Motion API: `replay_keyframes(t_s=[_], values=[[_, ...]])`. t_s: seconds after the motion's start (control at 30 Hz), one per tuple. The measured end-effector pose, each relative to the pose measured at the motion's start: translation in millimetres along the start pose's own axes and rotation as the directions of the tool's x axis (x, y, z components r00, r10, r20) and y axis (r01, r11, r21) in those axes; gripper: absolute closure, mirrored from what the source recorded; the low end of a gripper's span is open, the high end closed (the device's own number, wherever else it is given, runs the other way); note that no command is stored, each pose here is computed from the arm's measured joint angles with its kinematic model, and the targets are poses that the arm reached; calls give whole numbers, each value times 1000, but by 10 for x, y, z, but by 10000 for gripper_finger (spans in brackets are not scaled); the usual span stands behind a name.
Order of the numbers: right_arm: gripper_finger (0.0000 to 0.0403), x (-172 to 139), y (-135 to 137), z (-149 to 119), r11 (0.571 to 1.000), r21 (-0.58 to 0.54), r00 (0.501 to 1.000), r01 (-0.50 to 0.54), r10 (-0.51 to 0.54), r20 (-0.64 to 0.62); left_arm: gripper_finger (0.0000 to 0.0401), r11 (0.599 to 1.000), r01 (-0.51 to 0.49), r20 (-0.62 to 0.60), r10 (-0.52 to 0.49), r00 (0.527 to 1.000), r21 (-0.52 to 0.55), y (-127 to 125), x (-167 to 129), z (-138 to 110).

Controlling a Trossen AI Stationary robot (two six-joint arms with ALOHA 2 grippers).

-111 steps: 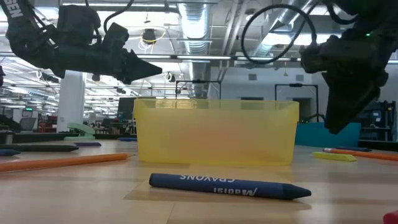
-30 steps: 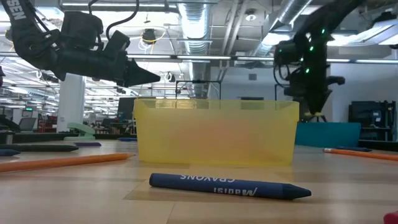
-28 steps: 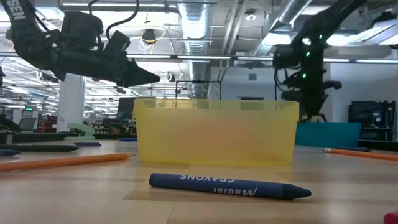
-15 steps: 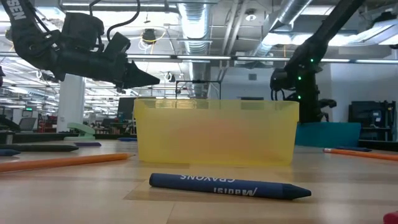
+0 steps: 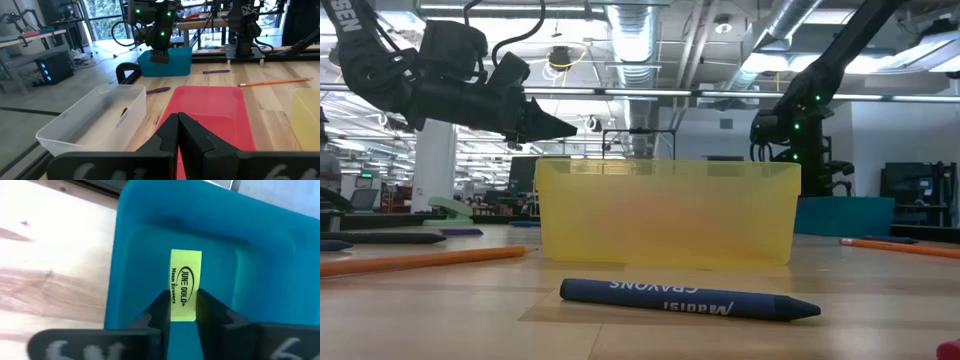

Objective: Sort crayons/erasers/pens/pencils in bins
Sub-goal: Put the green eraser into the blue bin, then put the left black ballpen into the transparent bin

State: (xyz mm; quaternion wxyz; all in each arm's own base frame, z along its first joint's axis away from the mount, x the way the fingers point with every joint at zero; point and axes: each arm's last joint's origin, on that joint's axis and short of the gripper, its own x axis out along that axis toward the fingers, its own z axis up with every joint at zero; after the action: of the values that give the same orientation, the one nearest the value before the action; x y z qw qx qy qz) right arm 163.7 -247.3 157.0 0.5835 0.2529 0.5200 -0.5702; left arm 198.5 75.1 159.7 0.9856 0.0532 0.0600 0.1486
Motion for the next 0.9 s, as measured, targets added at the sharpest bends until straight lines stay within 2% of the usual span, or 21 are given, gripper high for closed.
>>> replay_keyframes(t_s=[0.2, 0.33, 0.47, 0.6, 0.7, 0.8, 0.9], values=[[263, -50, -3, 33, 1000, -15, 1000, 10, -10, -7, 401, 1000, 1, -1, -1, 1000, 0, 0, 0, -1], [260, -146, -22, 128, 999, -46, 1000, 25, -25, 3, 401, 1000, 1, -3, -1, 1000, 0, 0, 0, -3], [290, -241, -29, 214, 996, -87, 1000, 18, -17, 12, 401, 1000, 3, -22, -3, 1000, -1, -3, 0, -20], [345, -327, -9, 225, 988, -157, 1000, 9, -7, 9, 401, 1000, 4, -34, -4, 999, -2, -4, -1, -33], [388, -471, -20, 223, 987, -162, 998, -6, 15, 54, 401, 1000, -14, -39, 14, 999, -2, 1, -1, -37], [395, -621, -11, 227, 981, -176, 990, -78, 98, 106, 401, 1000, -15, -39, 15, 999, -1, 1, 0, -35], [392, -727, 46, 263, 957, -206, 959, -203, 237, 158, 401, 1000, -16, -39, 15, 999, -9, 1, -1, -36]])
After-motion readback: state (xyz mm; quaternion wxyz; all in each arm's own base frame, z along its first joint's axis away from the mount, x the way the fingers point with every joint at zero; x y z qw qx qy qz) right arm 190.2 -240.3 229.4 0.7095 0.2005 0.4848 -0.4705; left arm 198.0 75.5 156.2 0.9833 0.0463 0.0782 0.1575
